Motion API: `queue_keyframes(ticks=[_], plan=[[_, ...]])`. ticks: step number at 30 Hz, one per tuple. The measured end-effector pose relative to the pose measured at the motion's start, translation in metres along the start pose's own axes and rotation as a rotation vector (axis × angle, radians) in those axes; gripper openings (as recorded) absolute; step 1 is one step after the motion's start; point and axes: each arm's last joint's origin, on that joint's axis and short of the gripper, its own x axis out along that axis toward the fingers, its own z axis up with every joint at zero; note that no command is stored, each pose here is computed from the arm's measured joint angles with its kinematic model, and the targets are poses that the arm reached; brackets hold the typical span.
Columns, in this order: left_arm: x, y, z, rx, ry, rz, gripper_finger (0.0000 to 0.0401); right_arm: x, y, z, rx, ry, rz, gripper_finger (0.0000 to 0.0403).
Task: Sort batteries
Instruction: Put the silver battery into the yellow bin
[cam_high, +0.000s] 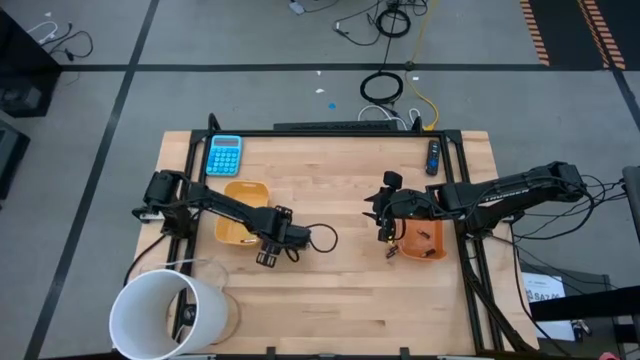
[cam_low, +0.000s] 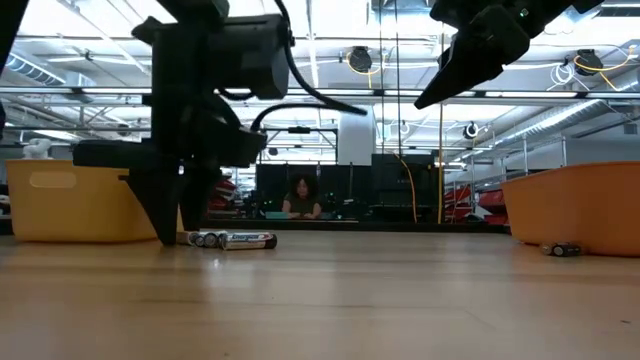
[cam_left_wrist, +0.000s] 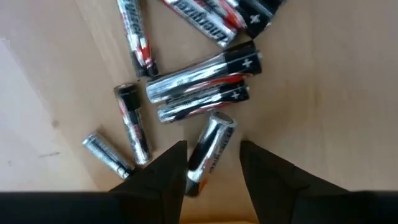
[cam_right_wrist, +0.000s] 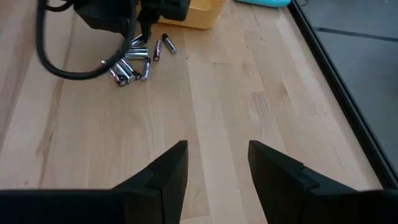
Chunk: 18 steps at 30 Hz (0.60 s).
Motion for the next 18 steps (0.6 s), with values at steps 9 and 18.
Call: queue_keyframes(ticks=[9, 18], plan=[[0.004, 0.006, -0.004, 0.04, 0.003, -0.005, 0.0039, 0.0, 0.0, 0.0, -0.002, -0.004, 0.0, 0.016], [-0.05, -0.002, -0.009, -0.067, 0.079, 0.121, 0.0039, 0.0, 0.0, 0.0, 0.005, -0.001, -0.001, 0.016]])
